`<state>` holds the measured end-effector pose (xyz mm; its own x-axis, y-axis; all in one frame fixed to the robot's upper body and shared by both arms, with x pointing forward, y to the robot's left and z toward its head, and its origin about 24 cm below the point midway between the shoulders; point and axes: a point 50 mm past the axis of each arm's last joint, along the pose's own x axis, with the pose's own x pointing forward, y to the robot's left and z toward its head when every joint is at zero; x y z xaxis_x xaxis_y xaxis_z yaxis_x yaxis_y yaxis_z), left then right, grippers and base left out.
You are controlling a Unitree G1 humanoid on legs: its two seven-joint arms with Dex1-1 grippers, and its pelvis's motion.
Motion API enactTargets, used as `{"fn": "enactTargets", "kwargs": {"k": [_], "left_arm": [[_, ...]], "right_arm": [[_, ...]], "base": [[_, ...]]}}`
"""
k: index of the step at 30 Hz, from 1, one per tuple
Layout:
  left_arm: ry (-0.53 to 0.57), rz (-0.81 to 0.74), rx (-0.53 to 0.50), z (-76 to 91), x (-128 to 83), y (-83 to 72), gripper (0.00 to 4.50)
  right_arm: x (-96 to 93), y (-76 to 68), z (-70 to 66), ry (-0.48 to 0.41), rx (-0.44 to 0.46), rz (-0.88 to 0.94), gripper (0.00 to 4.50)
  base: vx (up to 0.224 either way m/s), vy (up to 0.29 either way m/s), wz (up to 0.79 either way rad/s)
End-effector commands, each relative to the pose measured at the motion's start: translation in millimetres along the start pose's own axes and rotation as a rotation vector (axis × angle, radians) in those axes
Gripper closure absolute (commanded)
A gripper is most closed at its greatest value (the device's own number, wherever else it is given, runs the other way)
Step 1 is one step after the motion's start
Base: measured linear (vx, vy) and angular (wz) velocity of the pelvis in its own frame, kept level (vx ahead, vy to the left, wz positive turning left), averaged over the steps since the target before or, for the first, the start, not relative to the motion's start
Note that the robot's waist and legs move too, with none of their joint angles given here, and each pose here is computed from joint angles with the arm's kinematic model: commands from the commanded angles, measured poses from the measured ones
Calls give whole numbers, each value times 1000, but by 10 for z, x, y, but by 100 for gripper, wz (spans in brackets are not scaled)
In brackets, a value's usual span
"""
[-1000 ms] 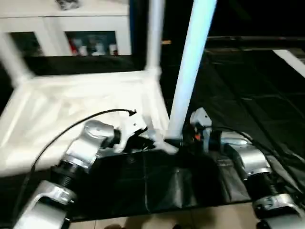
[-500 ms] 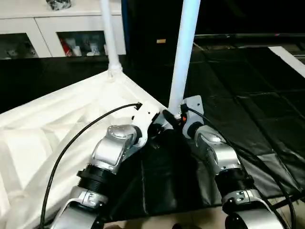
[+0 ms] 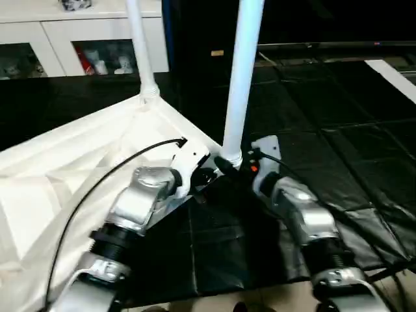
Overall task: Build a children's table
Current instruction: Rotate leg to tighten
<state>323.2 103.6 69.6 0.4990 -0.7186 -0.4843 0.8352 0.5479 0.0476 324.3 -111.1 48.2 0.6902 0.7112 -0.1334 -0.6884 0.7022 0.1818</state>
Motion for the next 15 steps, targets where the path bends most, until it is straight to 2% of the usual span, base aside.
{"fn": "enactTargets", "kwargs": {"k": [1,3,5,7,12,13,15], "left_arm": [[4,-132,73,-17,4,-71,450],[14,-173,101,-39,-27,-66,450],[37,-278,165,-84,-93,-74,450],[72,-354,222,-127,-139,-77,450],[111,-455,279,-176,-199,-89,450],[133,-512,308,-198,-233,-96,450],[153,-550,328,-212,-255,-100,450]], "right_arm": [[-48,40,52,-1,-43,121,5],[-114,5,61,14,-79,158,5],[-247,-34,102,45,-156,267,5],[-340,-49,139,74,-196,364,5],[-441,-45,165,137,-248,499,5],[-478,-43,163,181,-279,567,5],[-496,-41,158,212,-303,616,5]], "base": [[0,0,0],[0,0,0],[0,0,0],[0,0,0],[0,0,0],[0,0,0],[0,0,0]]}}
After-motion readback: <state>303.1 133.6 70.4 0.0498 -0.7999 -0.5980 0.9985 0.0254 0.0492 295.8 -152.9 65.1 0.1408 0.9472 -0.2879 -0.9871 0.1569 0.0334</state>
